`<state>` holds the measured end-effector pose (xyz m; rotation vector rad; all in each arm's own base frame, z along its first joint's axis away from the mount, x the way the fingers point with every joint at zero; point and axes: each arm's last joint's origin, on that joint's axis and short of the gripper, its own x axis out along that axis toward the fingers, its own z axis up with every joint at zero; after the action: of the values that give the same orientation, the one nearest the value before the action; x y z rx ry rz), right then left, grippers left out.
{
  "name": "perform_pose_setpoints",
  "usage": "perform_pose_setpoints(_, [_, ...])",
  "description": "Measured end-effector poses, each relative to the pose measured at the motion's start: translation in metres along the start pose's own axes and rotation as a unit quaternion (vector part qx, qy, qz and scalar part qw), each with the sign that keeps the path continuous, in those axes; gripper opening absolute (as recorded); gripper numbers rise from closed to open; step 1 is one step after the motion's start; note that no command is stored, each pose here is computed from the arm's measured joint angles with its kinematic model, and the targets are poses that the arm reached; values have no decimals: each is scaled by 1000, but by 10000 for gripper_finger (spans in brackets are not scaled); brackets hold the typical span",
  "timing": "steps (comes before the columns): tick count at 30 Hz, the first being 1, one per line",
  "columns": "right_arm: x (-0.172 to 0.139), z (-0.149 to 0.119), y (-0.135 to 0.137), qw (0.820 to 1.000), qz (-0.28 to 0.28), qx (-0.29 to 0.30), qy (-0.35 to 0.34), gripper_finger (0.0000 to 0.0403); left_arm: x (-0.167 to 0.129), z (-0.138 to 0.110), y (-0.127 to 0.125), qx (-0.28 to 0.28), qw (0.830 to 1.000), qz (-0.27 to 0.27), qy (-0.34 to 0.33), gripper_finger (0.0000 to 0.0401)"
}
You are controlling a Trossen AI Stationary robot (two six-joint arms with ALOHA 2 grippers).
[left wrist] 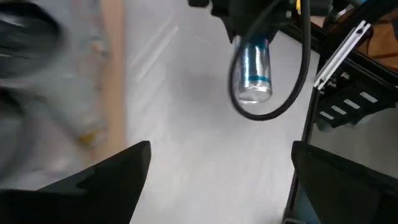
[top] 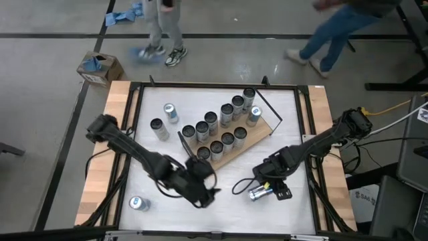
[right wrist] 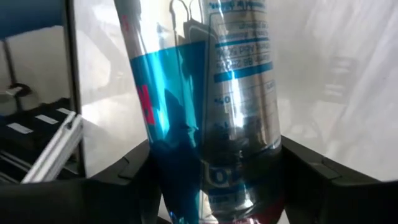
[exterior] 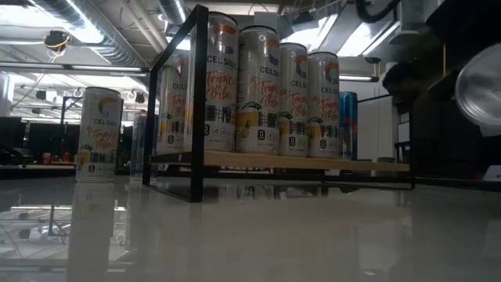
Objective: Place canned beverage on shelf
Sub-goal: Put the blue soda can on the shelf
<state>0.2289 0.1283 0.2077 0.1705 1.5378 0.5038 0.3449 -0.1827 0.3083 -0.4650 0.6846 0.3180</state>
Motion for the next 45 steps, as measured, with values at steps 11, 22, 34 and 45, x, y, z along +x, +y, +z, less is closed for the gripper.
perform_pose_setpoints(11, [-1, 8, 1, 999, 16, -13, -35, 235, 69, -21, -26, -27, 998, -44, -45, 379])
perform_pose_setpoints(22, [-1, 11, 2, 998, 20, -21, -52, 235, 86, -30, -27, -26, 998, -41, -47, 379])
perform_pose_setpoints(34, [-1, 13, 4, 998, 27, -10, -63, 234, 75, -42, -39, -25, 996, -36, -80, 379])
perform_pose_setpoints(45, [-3, 20, 7, 994, 47, -18, -97, 234, 65, -56, -48, -35, 995, -47, -79, 379])
